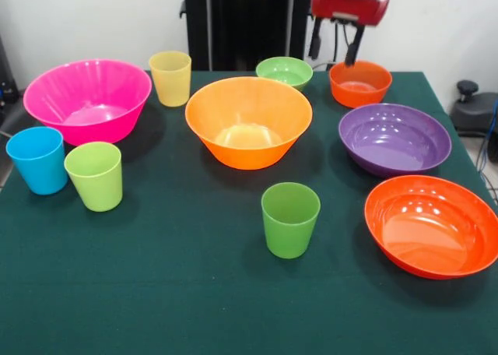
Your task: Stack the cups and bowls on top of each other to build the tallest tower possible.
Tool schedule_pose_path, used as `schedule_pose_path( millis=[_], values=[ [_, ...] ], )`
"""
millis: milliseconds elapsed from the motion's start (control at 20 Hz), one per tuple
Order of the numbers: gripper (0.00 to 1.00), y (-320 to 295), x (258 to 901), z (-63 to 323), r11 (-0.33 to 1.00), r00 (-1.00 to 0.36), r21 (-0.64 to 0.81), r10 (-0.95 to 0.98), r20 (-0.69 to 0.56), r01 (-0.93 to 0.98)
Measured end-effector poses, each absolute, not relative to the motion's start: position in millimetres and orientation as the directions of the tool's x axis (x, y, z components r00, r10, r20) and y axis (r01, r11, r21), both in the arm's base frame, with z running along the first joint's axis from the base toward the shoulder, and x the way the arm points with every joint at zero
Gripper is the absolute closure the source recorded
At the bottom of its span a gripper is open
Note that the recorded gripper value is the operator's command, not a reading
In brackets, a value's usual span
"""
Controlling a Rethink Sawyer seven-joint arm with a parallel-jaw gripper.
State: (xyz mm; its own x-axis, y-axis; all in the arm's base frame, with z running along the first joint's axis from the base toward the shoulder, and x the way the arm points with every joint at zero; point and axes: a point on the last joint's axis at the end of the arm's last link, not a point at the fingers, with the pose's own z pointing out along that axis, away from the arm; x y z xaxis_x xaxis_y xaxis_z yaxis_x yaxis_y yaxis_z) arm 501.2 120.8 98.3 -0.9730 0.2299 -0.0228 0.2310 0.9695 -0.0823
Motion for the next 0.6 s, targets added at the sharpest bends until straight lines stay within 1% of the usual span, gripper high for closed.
schedule_pose_path(
  millis=[150, 300, 450, 600],
  values=[
    [0.0, 119, 496, 69, 0.969, -0.972, -0.082, 0.229, -0.05, 0.233],
    [0.0, 113, 491, 48, 0.967, -0.97, -0.083, 0.236, -0.056, 0.24],
    [0.0, 102, 484, 28, 0.962, -0.966, -0.088, 0.254, -0.036, 0.257],
    [0.0, 93, 478, 17, 0.957, -0.962, -0.093, 0.275, -0.009, 0.274]
  ],
)
